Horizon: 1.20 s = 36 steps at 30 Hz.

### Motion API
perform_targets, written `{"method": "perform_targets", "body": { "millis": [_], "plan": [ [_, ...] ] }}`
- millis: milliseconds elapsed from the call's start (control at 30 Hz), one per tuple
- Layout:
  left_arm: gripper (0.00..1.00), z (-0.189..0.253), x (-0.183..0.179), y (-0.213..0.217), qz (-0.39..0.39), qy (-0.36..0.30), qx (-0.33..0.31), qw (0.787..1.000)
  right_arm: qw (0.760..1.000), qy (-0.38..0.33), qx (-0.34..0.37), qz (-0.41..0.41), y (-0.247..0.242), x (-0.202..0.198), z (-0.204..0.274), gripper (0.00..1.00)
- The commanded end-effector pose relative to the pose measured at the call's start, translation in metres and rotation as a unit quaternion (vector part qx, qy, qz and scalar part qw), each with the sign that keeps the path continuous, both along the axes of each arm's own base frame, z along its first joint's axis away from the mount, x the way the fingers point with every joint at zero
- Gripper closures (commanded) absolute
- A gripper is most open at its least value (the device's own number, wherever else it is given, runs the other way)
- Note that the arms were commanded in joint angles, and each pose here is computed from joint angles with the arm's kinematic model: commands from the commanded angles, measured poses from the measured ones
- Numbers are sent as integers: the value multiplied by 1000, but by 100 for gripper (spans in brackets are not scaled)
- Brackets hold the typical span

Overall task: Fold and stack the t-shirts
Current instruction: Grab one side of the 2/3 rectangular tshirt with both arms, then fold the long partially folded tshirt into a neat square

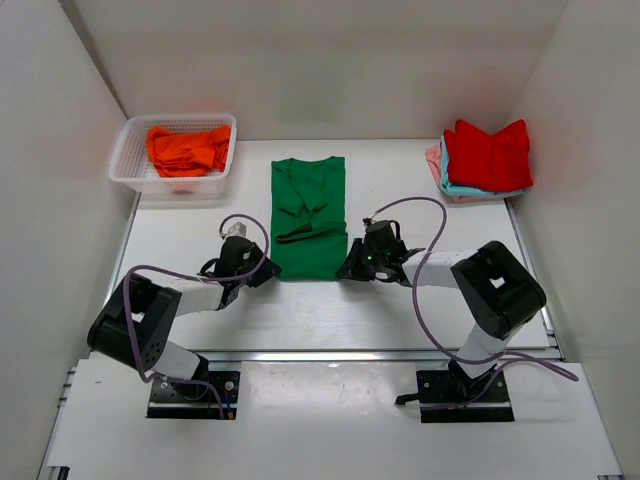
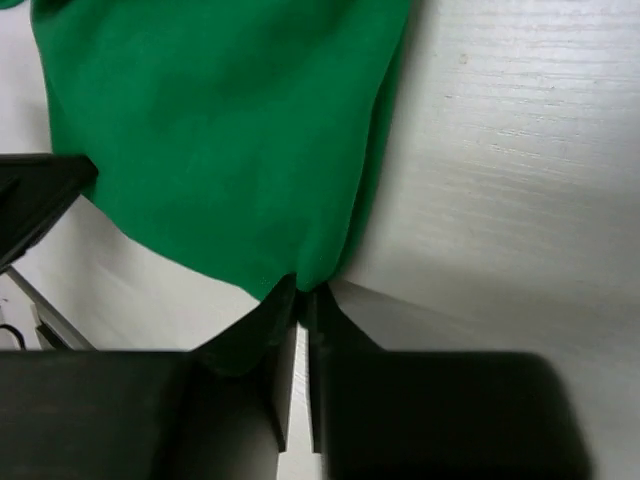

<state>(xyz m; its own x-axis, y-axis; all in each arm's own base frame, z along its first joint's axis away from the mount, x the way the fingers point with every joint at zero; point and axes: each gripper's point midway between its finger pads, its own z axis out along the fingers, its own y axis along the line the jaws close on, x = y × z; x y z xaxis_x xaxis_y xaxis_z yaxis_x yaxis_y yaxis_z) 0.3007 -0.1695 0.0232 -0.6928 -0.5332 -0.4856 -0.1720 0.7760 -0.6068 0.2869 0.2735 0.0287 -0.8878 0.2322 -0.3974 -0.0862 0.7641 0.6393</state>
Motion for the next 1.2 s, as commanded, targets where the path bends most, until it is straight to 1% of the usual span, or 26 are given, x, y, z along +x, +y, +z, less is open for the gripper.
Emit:
{"method": "perform_targets", "body": {
  "millis": [0, 33, 67, 100, 133, 167, 200, 233, 300, 333, 433, 533, 567, 633, 700, 767, 800, 867, 900, 967, 1033, 1067, 1100, 1133, 1167],
  "plan": [
    [72, 5, 10, -8, 0, -7, -26, 1000, 1000, 13, -8, 13, 4, 3, -4, 100],
    [92, 14, 10, -13, -10, -9, -40, 999, 1000, 6, -24, 15, 1, 6, 1, 100],
    [100, 30, 12, -14, -13, -24, -46, 999, 999, -23, -24, 24, 7, 11, 21, 100],
    [100, 36, 10, -14, -13, -25, -41, 999, 998, -39, -38, 14, 2, 16, 35, 100],
    [100, 55, 14, -9, -1, -55, -32, 998, 997, -45, -55, 17, -1, 14, 37, 100],
    [100, 75, 16, -7, 2, -79, -27, 997, 997, -64, -46, 14, 0, 20, 58, 100],
    [100, 83, 17, -4, 7, -83, -22, 996, 996, -81, -37, 17, 2, 22, 74, 100],
    [100, 97, 17, -3, 6, -100, -27, 995, 996, -82, -30, 16, -1, 23, 80, 100],
    [100, 100, 13, 8, 8, -96, -29, 995, 997, -77, -25, 12, -8, 25, 85, 100],
    [100, 102, 8, 6, -3, -97, -35, 995, 996, -80, -27, 15, -9, 25, 88, 100],
    [100, 95, -9, 8, -10, -87, -39, 995, 997, -69, -33, 32, -9, 12, 82, 100],
    [100, 77, -36, 4, -28, -65, -44, 997, 997, -59, -30, 46, -9, -12, 76, 100],
    [100, 78, -43, 1, -36, -67, -51, 996, 997, -46, -33, 48, -10, -23, 67, 100],
    [100, 66, -67, 2, -50, -50, -52, 996, 997, -31, -30, 64, -12, -48, 62, 100],
    [100, 52, -85, 7, -49, -29, -53, 997, 996, -27, -30, 74, -14, -68, 62, 100],
    [100, 51, -99, 14, -45, -31, -58, 997, 996, -20, -34, 81, -19, -86, 57, 100],
    [100, 38, -107, 20, -41, -16, -47, 998, 995, -15, -30, 89, -20, -95, 58, 100],
    [100, 35, -113, 27, -32, -25, -48, 998, 995, 5, -30, 97, -23, -111, 51, 100],
    [100, 27, -116, 31, -27, -17, -47, 998, 995, 6, -26, 100, -23, -114, 52, 100],
    [100, 26, -120, 28, -33, -13, -68, 997, 994, 12, -24, 111, -22, -118, 52, 100],
    [100, 29, -118, 24, -34, -15, -75, 997, 992, 12, -23, 120, -20, -113, 56, 100],
    [100, 34, -114, 22, -35, -19, -71, 997, 992, 6, -24, 121, -18, -106, 60, 100],
    [100, 48, -106, 19, -36, -34, -74, 996, 992, 7, -20, 124, -16, -98, 64, 100],
    [100, 48, -102, 19, -37, -29, -61, 997, 992, 2, -19, 126, -17, -91, 68, 99],
    [100, 57, -92, 17, -43, -34, -58, 997, 992, -2, -22, 127, -18, -78, 72, 100]
  ]
}}
